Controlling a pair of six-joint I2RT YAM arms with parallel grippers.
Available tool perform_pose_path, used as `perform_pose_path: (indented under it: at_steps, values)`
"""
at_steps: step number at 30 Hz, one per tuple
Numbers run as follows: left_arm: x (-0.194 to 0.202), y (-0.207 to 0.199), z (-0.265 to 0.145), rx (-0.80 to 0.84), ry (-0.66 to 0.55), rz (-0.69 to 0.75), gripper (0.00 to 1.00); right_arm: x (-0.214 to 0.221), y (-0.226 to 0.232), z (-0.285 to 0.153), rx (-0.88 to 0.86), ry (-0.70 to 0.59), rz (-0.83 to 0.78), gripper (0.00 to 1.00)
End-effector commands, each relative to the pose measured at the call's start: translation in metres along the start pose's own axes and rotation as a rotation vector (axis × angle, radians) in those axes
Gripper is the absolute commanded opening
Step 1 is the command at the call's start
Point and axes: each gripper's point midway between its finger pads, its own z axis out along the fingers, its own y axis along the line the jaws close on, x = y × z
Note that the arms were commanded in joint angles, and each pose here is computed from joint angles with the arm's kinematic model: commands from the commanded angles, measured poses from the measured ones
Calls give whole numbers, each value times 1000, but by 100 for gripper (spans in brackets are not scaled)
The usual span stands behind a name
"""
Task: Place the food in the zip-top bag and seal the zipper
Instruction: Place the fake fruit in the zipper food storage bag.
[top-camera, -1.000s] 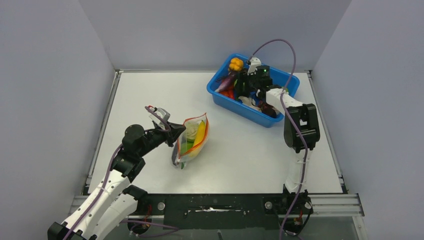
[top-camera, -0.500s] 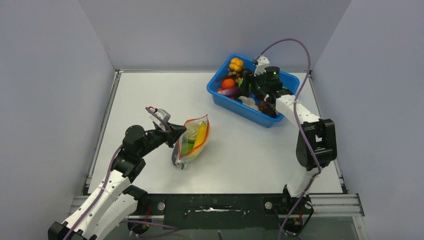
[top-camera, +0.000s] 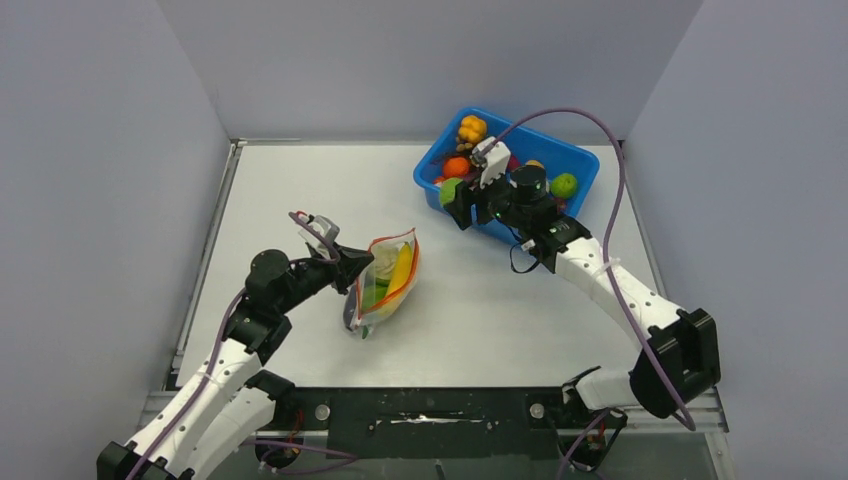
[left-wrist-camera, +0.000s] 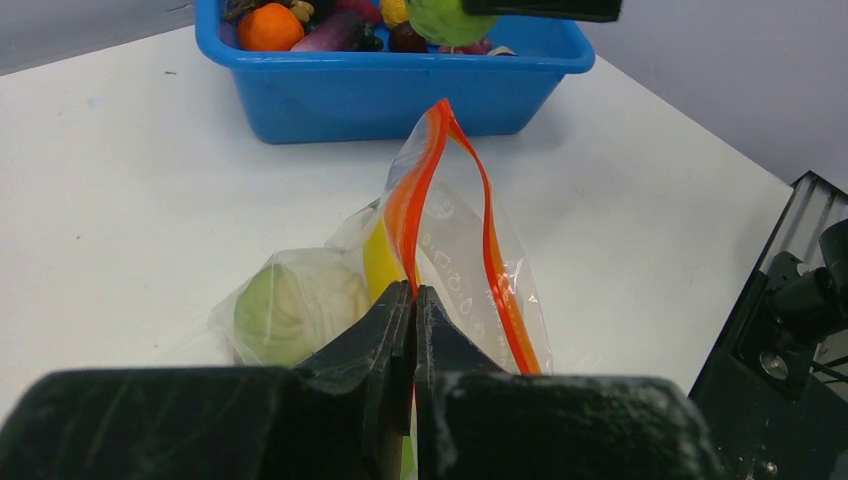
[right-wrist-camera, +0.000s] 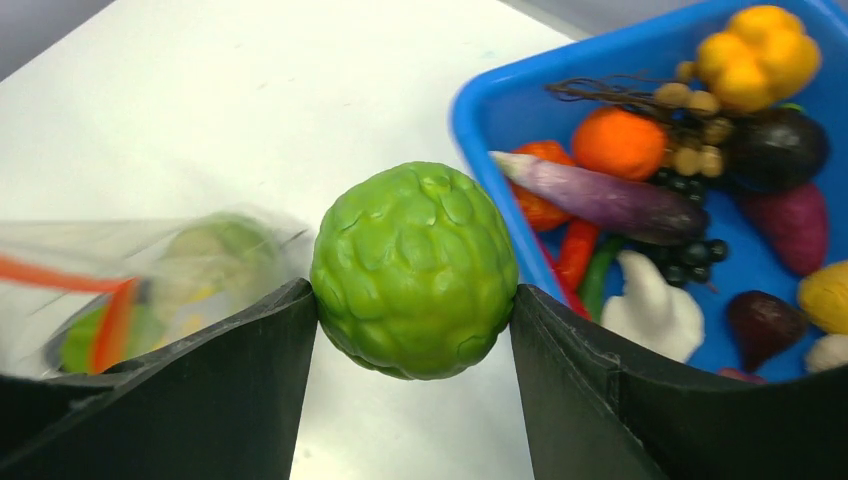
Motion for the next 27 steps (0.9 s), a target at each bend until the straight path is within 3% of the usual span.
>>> perform_pose_path:
  at_steps: [1,14,27]
  values:
    - [-32,-7,2,27,-94,16,0,-29,45,-23,-110,-118,-40,60]
    - [-42,-8,5,20,-105,-23,0,-14,170,-36,-401,-145,-81,62]
    - [-42,-11,4,32,-116,-43,0,24,189,-16,-353,-49,-134,65]
